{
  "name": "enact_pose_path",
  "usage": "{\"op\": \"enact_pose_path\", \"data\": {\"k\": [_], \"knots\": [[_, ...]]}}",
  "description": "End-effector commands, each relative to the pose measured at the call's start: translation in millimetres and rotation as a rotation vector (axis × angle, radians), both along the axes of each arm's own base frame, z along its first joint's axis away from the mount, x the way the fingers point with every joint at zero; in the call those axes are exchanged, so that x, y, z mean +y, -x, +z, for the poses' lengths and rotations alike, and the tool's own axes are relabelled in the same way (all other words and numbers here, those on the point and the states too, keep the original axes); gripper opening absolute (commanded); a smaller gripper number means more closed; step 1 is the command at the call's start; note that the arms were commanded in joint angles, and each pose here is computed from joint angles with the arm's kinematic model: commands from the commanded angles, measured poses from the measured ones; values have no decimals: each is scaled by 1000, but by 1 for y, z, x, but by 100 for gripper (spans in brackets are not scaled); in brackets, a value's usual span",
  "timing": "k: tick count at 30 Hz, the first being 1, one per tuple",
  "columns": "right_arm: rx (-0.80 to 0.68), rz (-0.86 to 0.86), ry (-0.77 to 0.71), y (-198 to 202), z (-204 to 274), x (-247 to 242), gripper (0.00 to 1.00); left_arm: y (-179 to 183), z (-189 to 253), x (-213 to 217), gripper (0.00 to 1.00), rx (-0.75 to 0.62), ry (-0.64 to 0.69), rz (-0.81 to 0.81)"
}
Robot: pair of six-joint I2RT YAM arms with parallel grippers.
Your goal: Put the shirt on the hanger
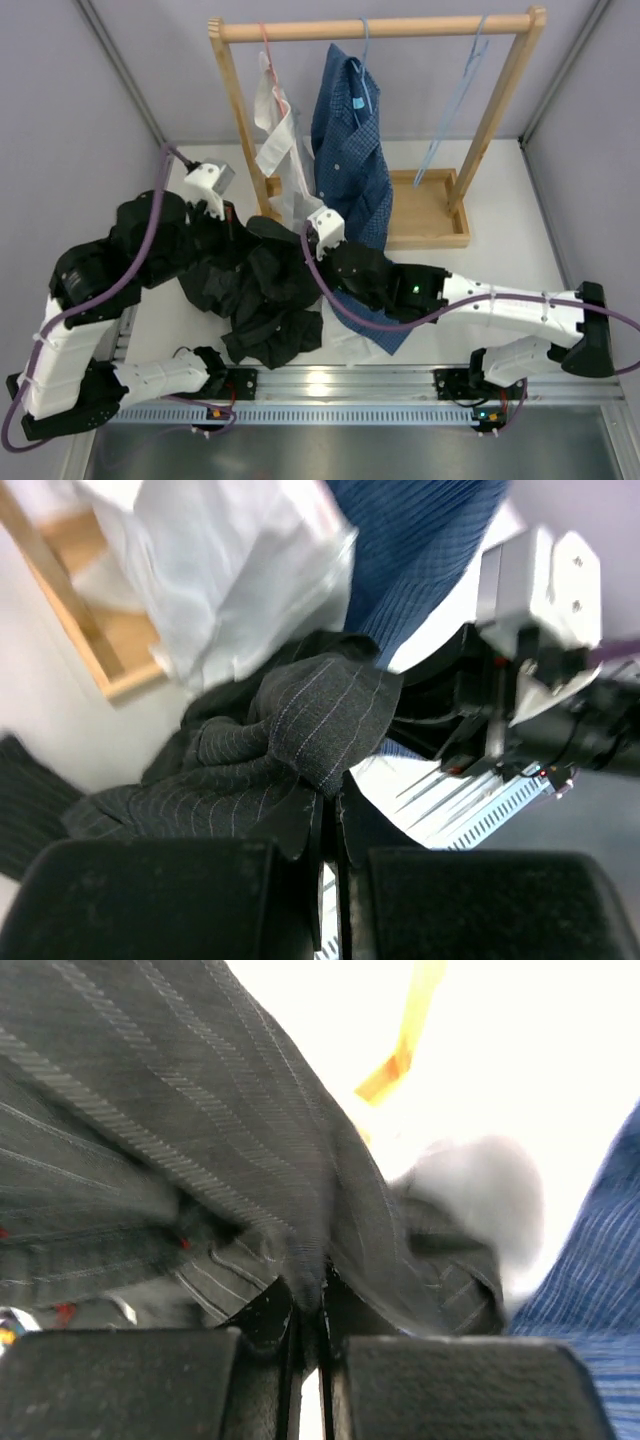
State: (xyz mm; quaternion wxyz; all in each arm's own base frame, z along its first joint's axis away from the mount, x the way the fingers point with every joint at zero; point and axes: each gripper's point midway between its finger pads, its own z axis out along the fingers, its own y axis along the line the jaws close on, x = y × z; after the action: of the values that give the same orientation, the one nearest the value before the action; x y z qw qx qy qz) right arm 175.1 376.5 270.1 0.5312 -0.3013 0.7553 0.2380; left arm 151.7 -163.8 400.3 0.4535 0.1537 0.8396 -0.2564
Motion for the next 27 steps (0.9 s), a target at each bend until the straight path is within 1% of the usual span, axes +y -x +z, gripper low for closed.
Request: {"op": "enact_pose_path", "data": {"k": [1,2,3,4,6,7,9,10,11,12,13,14,15,16,17,18,19,21,22,23,24,25,26,27], "knots": [[-128,94,-202,27,153,-17,0,14,92,15,0,-289,163,-78],[-158,109,-183,32,168,-21,0,24,110,9,0,-338,208,-146],[-161,124,-149,41,177,-30,0,28,123,11,2,-381,231,-168],[-183,153,-232,57,223,-40,0,30,133,13,3,-426,235,-175],[-179,164,-237,66,244,-46,0,28,155,20,5,-494,257,-152],[-166,172,-253,73,264,-63,0,27,159,21,6,-512,255,-149],[-121,126,-250,71,264,-68,0,16,157,15,7,-518,227,-132],[-100,107,-212,70,256,-75,0,12,152,11,7,-506,220,-130],[-68,73,-213,68,250,-80,0,6,144,4,7,-483,204,-128],[-66,4,-185,60,240,-89,0,-5,118,-9,7,-429,155,-131],[-58,-43,-115,54,215,-91,0,-16,106,-12,6,-397,140,-89],[-39,-145,-104,45,203,-111,0,-25,89,-15,3,-364,113,-58],[-26,-184,-78,43,188,-118,0,-36,51,-21,1,-294,46,-29],[-12,-216,6,42,151,-119,0,-48,34,-16,0,-258,37,64],[38,-252,-36,43,141,-130,0,-50,20,-11,0,-233,35,108],[62,-265,-25,45,124,-133,0,-54,3,-10,0,-209,21,140],[97,-299,6,45,93,-136,0,-63,-33,-9,0,-157,-5,205],[133,-320,37,46,64,-135,0,-61,-56,-2,0,-134,7,253],[143,-323,85,48,39,-133,0,-61,-80,0,0,-97,-9,280],[178,-270,96,56,26,-125,0,-61,-80,7,0,-107,11,314],[199,-223,34,61,24,-106,0,-60,-86,8,0,-102,14,319],[207,-180,67,66,4,-103,2,-59,-95,6,0,-93,9,309],[237,-122,59,75,-2,-95,7,-55,-94,-4,0,-86,36,250],[241,-95,43,77,-7,-88,28,-51,-94,-11,0,-78,43,204]]}}
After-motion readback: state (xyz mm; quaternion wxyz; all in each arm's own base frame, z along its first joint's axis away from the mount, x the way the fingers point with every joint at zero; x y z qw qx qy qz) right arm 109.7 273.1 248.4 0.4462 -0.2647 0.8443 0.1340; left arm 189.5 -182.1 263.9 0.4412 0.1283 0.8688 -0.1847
